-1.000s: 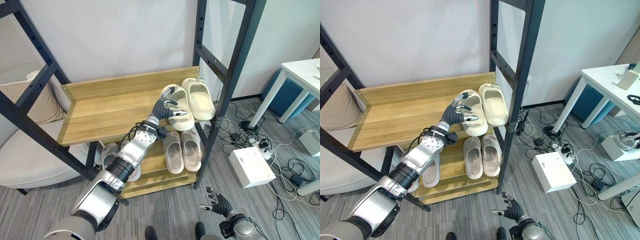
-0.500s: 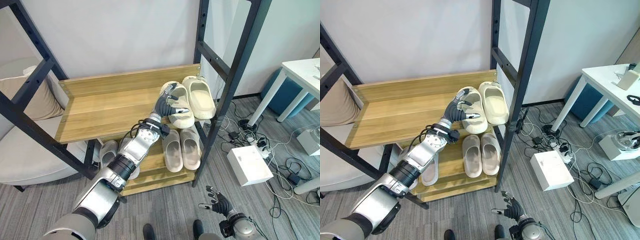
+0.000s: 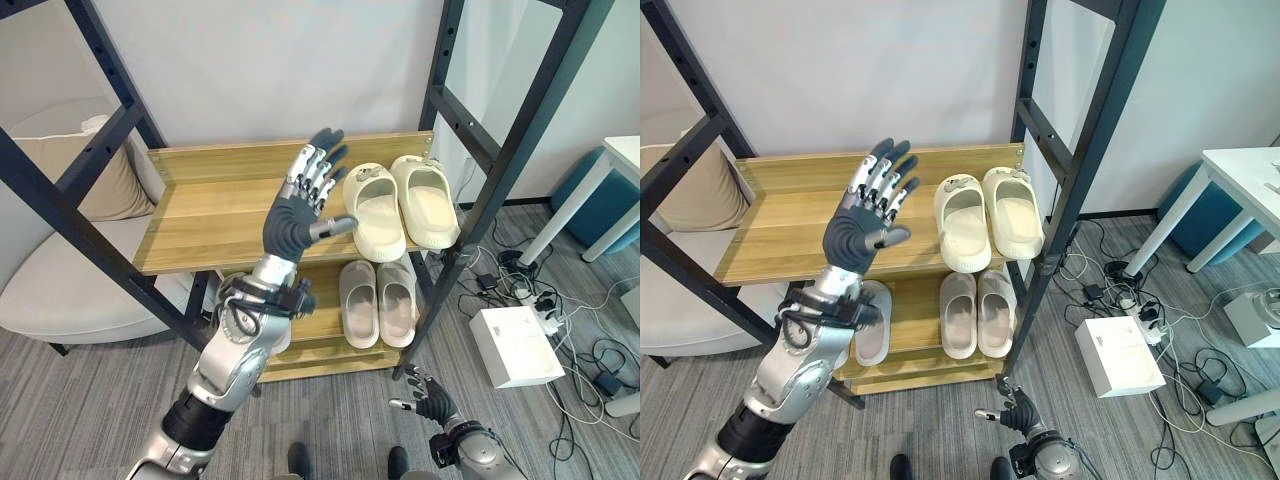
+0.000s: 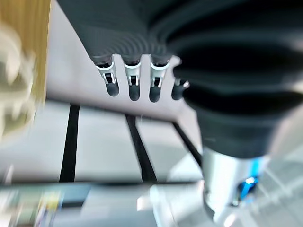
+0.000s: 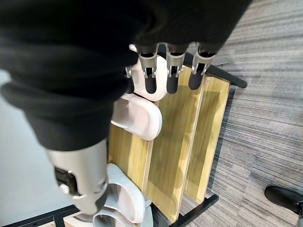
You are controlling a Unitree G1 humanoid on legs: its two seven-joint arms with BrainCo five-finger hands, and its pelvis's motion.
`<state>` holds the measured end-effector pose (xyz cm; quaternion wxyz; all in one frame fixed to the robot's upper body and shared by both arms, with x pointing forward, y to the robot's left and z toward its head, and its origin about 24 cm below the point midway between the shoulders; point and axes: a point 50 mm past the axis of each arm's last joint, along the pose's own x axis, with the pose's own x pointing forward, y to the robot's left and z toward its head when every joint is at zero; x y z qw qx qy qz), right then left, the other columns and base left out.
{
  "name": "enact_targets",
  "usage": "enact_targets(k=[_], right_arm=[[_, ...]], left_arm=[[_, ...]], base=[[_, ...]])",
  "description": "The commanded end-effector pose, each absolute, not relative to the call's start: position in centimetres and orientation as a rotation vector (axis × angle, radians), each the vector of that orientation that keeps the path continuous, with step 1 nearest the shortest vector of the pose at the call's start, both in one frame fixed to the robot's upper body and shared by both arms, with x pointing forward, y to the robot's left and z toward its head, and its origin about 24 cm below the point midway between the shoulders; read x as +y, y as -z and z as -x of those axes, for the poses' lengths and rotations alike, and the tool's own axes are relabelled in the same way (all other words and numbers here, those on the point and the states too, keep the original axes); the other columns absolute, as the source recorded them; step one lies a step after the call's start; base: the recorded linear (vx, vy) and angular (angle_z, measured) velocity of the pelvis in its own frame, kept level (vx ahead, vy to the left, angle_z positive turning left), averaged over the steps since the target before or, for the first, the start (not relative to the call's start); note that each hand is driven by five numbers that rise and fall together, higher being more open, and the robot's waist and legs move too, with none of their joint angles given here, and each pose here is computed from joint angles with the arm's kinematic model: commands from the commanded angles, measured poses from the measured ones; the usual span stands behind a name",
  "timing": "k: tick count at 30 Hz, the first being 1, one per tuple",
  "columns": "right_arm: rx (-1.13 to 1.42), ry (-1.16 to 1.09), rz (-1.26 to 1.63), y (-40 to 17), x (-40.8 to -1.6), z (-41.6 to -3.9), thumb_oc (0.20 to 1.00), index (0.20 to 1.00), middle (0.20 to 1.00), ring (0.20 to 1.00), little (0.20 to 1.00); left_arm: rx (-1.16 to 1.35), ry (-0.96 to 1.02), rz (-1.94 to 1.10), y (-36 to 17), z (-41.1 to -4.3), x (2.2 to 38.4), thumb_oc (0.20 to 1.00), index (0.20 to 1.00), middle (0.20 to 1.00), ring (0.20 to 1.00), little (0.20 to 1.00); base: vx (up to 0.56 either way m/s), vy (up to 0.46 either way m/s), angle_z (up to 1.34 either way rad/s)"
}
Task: Arrange the slippers neatly on the shoe rack.
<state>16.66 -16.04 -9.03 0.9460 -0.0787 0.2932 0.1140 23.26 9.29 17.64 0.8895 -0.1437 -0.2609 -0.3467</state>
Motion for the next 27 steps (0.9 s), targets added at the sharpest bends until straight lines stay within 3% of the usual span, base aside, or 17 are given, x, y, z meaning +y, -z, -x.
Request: enact_targets(k=[1, 5, 7, 11, 15, 27], right_arm=[[0.496, -0.298, 0.128, 7.6, -14.8, -18.4, 1.0, 1.0, 1.0, 1.0, 1.0], [0.493, -0.316, 0.15, 7.4, -15.2, -18.5, 1.0, 1.0, 1.0, 1.0, 1.0], [0.499, -0.308, 0.154, 7.5, -15.7, -18.5, 1.0, 1.0, 1.0, 1.0, 1.0], [0.508, -0.289, 0.147, 7.6, -16.0, -18.3, 1.0, 1.0, 1.0, 1.0, 1.0], [0.502, -0.212, 0.11, 7.6, -16.3, -18.5, 1.0, 1.0, 1.0, 1.0, 1.0], [0.567, -0.044, 0.12, 8.9, -18.0, -17.8, 1.0, 1.0, 1.0, 1.0, 1.0]], left_arm=[[-0.326, 1.062, 0.322, -14.7, -22.8, 6.8, 1.0, 1.0, 1.0, 1.0, 1.0], [-0.106, 1.115, 0.254, -10.1, -22.1, 6.9, 1.0, 1.0, 1.0, 1.0, 1.0], [0.09, 1.027, 0.183, -5.3, -21.4, 9.0, 1.0, 1.0, 1.0, 1.0, 1.0], [0.15, 0.916, 0.085, -3.1, -21.1, 10.8, 1.0, 1.0, 1.0, 1.0, 1.0], [0.289, 0.495, -0.065, 2.5, -21.0, 14.0, 1.0, 1.0, 1.0, 1.0, 1.0], [0.558, 0.105, -0.031, 8.7, -19.8, 16.5, 1.0, 1.0, 1.0, 1.0, 1.0]], base=[[0.0, 0.0, 0.0], [0.0, 0.0, 0.0], [-0.02, 0.031, -0.05], [0.0, 0.003, 0.01], [0.0, 0.0, 0.01], [0.0, -0.002, 0.01]])
